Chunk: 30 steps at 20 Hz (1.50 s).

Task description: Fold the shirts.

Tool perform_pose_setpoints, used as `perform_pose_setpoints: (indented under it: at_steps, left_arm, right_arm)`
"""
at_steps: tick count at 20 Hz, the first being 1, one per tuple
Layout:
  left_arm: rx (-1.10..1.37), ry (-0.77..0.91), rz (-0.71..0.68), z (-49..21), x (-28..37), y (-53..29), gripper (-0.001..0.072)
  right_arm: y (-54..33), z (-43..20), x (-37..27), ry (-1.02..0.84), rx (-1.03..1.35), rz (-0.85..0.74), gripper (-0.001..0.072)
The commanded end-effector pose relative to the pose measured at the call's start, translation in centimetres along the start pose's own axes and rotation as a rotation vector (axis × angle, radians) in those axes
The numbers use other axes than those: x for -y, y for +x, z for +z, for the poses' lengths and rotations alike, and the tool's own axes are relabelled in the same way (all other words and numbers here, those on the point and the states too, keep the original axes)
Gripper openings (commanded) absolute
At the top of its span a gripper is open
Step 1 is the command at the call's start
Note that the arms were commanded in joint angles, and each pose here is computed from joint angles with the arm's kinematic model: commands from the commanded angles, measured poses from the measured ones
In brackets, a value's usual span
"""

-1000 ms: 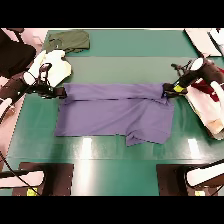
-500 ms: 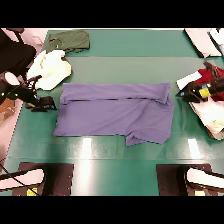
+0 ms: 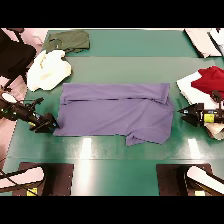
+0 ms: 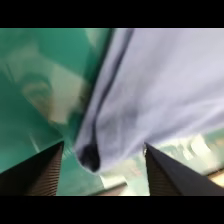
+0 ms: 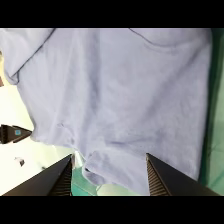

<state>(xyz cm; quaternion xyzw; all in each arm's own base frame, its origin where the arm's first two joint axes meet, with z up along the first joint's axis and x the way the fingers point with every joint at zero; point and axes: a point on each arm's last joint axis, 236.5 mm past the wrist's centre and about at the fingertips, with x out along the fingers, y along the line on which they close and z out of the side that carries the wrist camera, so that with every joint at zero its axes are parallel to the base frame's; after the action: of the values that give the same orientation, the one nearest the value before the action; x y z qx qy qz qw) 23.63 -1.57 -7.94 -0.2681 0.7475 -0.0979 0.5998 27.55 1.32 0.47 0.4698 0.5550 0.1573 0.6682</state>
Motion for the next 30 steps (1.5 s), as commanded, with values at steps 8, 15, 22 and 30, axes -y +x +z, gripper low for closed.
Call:
perform_pose_setpoints:
  at_steps: [8, 15, 22, 30]
  left_arm:
    - [0.061, 0.013, -0.086, 1.2, 2.9, 2.3, 0.0468]
    - [0.047, 0.068, -0.082, 1.0, 5.3, 3.5, 0.0022]
    - [0.065, 0.097, -0.079, 0.5, 5.8, 2.5, 0.0023]
    - [0.074, 0.116, -0.068, 0.1, 6.0, 1.9, 0.0023]
  right_arm:
    - [-0.3, -0.8, 0.8, -0.048, -0.019, -0.087, 0.0522]
    - [-0.3, -2.6, 3.5, -0.012, -0.106, -0.206, 0.0504]
    - [3.1, -7.4, 8.3, 0.129, -0.176, -0.239, 0.0506]
    - [7.6, -6.0, 7.6, 0.202, -0.207, -0.086, 0.0492]
